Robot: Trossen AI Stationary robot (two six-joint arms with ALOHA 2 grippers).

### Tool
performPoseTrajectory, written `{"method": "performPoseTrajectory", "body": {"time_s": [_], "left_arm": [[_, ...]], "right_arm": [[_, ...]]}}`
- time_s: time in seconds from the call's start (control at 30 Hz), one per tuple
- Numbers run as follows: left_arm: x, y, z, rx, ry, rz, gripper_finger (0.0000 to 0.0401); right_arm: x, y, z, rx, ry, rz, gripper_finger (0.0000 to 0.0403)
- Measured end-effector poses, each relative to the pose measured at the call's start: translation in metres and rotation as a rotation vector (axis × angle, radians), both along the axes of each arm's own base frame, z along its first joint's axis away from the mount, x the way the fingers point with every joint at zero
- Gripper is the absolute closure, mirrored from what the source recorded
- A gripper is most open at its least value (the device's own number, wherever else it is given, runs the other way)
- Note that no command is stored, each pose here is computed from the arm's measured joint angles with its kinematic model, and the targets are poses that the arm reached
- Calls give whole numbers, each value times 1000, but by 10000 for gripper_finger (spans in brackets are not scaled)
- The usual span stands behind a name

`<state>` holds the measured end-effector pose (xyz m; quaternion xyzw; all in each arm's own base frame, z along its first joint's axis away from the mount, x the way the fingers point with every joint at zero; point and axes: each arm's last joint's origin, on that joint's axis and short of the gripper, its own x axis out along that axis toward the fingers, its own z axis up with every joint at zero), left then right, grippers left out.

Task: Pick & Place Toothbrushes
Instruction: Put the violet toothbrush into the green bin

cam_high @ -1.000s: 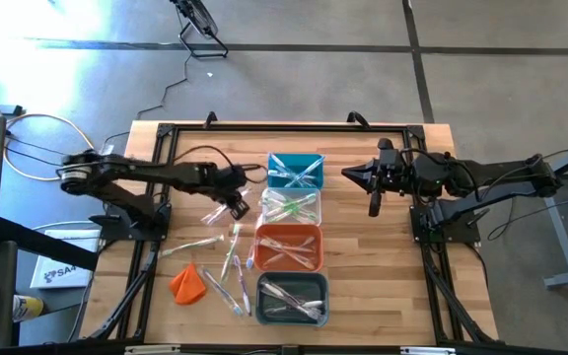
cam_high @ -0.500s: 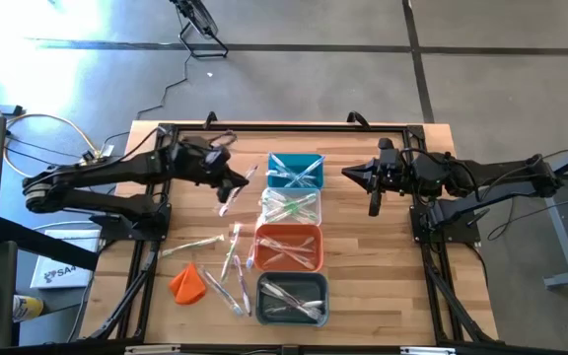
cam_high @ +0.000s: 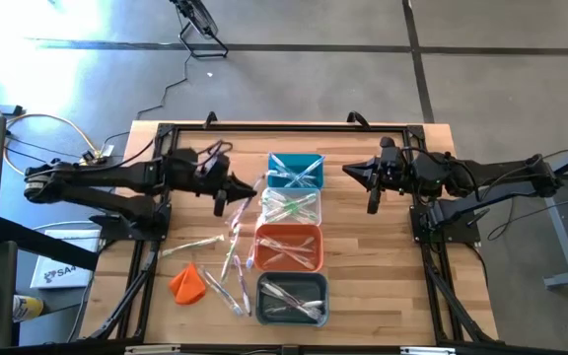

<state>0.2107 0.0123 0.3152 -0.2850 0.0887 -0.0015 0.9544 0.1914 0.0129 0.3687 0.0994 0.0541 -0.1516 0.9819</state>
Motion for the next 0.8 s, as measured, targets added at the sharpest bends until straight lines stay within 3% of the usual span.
{"method": "performPoseTrajectory", "body": {"time_s": [0.23,0.47,0.8], "left_arm": [[1,-27,0,-19,1,-18,387],[3,-44,3,-28,-48,-72,387],[15,-64,-2,-43,-66,-130,387]], "right_arm": [[0,0,0,8,-2,0,401],[0,2,0,120,-36,-8,401],[-5,26,0,172,-59,10,401]]}}
